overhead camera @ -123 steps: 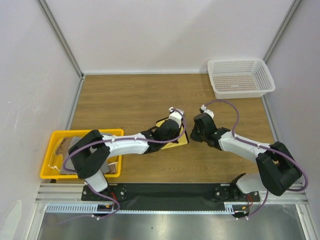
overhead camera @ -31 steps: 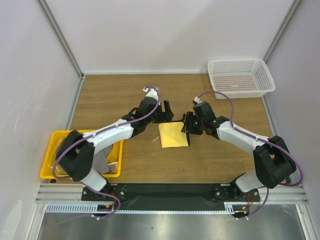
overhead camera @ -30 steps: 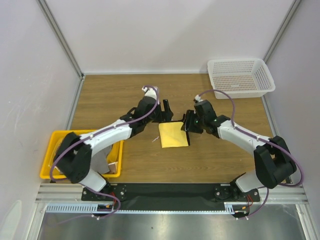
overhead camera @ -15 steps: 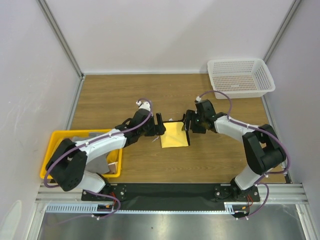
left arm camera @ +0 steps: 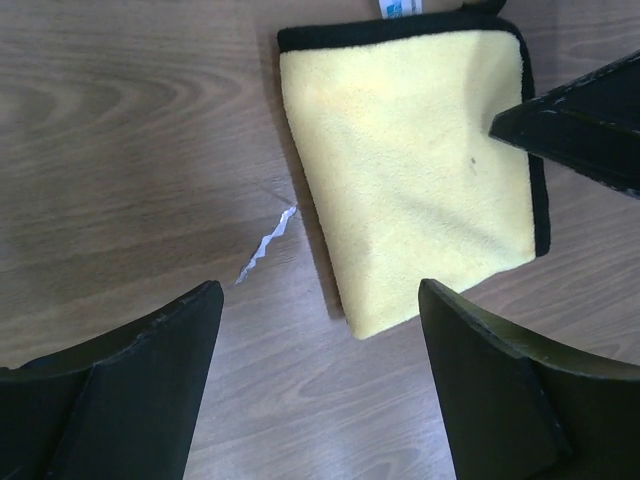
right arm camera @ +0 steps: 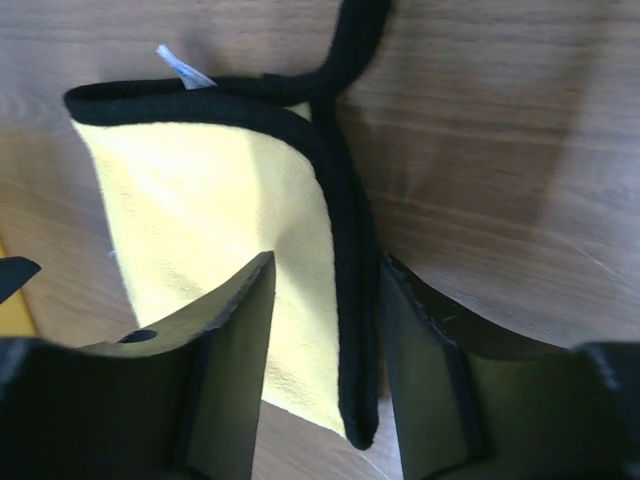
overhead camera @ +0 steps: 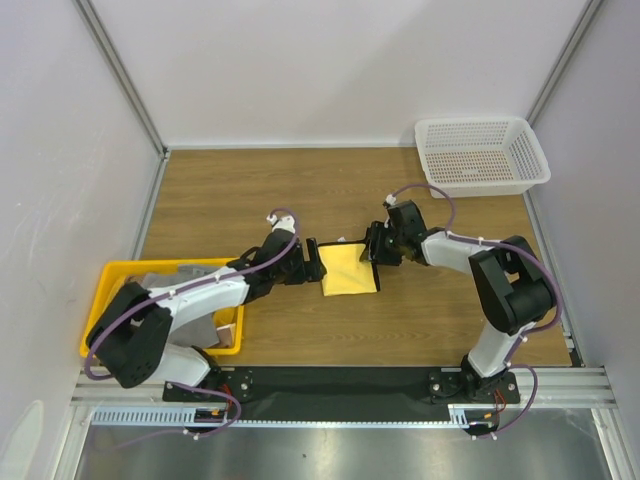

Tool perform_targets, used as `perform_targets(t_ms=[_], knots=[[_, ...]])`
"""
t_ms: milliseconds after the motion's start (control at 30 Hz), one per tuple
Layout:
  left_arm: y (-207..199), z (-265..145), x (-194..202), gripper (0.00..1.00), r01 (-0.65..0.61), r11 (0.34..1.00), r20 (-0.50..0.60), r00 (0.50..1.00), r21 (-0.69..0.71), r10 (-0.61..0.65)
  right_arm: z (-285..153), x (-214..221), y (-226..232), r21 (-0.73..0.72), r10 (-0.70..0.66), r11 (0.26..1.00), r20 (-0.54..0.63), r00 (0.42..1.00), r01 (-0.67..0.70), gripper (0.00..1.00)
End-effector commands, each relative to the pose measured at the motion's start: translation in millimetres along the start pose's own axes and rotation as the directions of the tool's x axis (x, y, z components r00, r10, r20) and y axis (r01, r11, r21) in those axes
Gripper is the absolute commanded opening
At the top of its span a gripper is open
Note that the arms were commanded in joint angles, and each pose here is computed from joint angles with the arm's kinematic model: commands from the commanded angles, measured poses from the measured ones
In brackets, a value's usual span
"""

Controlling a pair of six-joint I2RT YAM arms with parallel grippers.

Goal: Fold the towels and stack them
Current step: Neatly place the folded towel into the bin

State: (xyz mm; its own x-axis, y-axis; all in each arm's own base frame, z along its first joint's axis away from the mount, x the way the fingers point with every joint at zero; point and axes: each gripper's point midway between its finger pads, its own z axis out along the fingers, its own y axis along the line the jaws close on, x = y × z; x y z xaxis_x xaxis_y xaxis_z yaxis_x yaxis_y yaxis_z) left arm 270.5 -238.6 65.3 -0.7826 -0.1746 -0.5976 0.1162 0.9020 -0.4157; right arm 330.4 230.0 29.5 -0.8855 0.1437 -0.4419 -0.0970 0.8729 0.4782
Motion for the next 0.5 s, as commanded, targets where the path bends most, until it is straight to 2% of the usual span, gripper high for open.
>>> perform_targets(t_ms=[0,100,200,233,300,400,467], knots=[[-6.7,-15.8,-26.1,0.85,0.012,1.0,0.103,0.995,0.025,-0.014,11.7,19.9,-8.8,0.004,0.024,1.0,-0.049,0.999,-0.024,0.47],[-3.1,-19.7,-26.4,0.86,0.007,1.0,0.116,0.993,0.018,-0.009,14.5,27.5,-11.1,0.004,0.036,0.999,-0.051,0.998,-0.036,0.4],[-1.6,-23.4,-27.4,0.86,0.005,1.0,0.126,0.992,0.02,-0.008,18.0,33.6,-17.7,0.034,0.04,0.999,-0.054,0.998,-0.038,0.25],[-1.1,-23.9,-27.3,0.86,0.004,1.0,0.127,0.992,0.018,-0.006,18.7,35.2,-18.3,0.037,0.045,0.998,-0.057,0.997,-0.042,0.11],[2.4,-25.2,-26.6,0.86,0.002,1.0,0.124,0.992,0.009,-0.003,18.5,34.4,-17.0,0.037,0.052,0.998,-0.054,0.997,-0.05,0.0],[8.3,-27.9,-27.7,0.86,0.001,1.0,0.13,0.992,-0.01,0.001,12.4,25.4,-7.6,0.012,0.061,0.998,-0.03,0.998,-0.06,0.0],[12.7,-30.6,-29.8,0.86,0.0,1.0,0.137,0.991,-0.019,0.003,0.8,3.3,6.2,-0.022,0.067,0.998,0.026,0.997,-0.066,0.0]])
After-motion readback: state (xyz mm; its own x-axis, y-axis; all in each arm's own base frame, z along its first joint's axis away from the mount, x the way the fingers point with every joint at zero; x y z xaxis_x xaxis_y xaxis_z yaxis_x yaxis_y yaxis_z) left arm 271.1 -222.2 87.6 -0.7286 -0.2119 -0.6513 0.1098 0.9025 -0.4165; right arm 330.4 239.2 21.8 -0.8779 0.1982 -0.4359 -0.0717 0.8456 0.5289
